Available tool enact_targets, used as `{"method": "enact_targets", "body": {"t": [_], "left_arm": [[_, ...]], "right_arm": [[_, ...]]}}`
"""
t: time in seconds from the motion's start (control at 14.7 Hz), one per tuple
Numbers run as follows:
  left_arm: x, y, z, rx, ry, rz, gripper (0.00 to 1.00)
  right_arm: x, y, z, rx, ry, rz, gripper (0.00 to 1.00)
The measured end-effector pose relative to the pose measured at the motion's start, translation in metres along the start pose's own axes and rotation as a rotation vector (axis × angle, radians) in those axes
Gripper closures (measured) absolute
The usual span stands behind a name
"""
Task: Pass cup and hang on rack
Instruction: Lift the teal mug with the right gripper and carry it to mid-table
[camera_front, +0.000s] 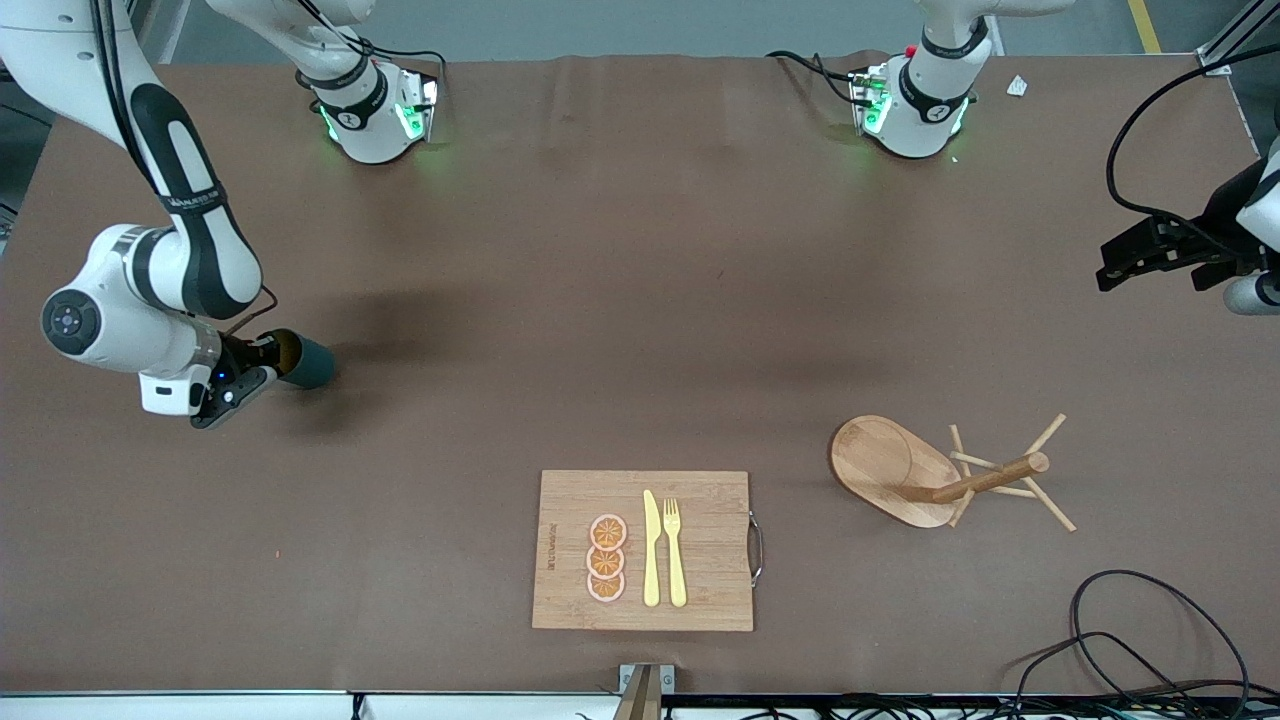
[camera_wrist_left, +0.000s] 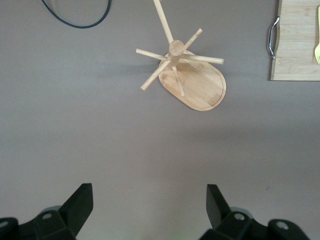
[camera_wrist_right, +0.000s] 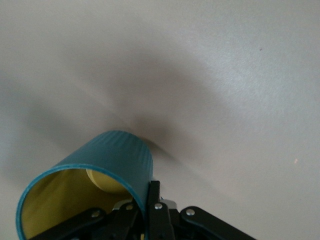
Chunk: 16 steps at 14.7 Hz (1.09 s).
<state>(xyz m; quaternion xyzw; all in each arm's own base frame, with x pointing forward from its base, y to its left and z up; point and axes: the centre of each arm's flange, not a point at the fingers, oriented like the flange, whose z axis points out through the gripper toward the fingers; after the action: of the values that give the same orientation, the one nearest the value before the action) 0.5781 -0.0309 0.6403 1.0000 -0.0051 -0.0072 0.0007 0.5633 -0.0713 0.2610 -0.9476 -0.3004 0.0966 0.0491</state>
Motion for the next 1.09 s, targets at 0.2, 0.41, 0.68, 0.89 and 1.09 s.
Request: {"method": "enact_targets", "body": {"t": [0.2,0.41,0.68,0.89,1.09], "left_arm": [[0.0,0.0,0.0,0.0,0.0,0.0,0.0],[0.0,0.0,0.0,0.0,0.0,0.0,0.0],[0.0,0.0,0.0,0.0,0.0,0.0,0.0],[0.0,0.0,0.0,0.0,0.0,-0.001,0.0],[0.0,0.0,0.0,0.0,0.0,-0.001,0.0]], "right_arm": [[0.035,-0.043,-0.067,-0.001,-0.013,0.114,0.96],[0.074,-0.124,-0.101,-0.033,-0.004,0.226,0.96],[0.127,-0.247,-0.099,-0.078,0.017,0.354,0.96],[0.163,-0.32,-0.093,-0.099,0.064,0.451,0.96],[0.204,-0.378,-0.068,-0.112,0.084,0.514,0.96]]}}
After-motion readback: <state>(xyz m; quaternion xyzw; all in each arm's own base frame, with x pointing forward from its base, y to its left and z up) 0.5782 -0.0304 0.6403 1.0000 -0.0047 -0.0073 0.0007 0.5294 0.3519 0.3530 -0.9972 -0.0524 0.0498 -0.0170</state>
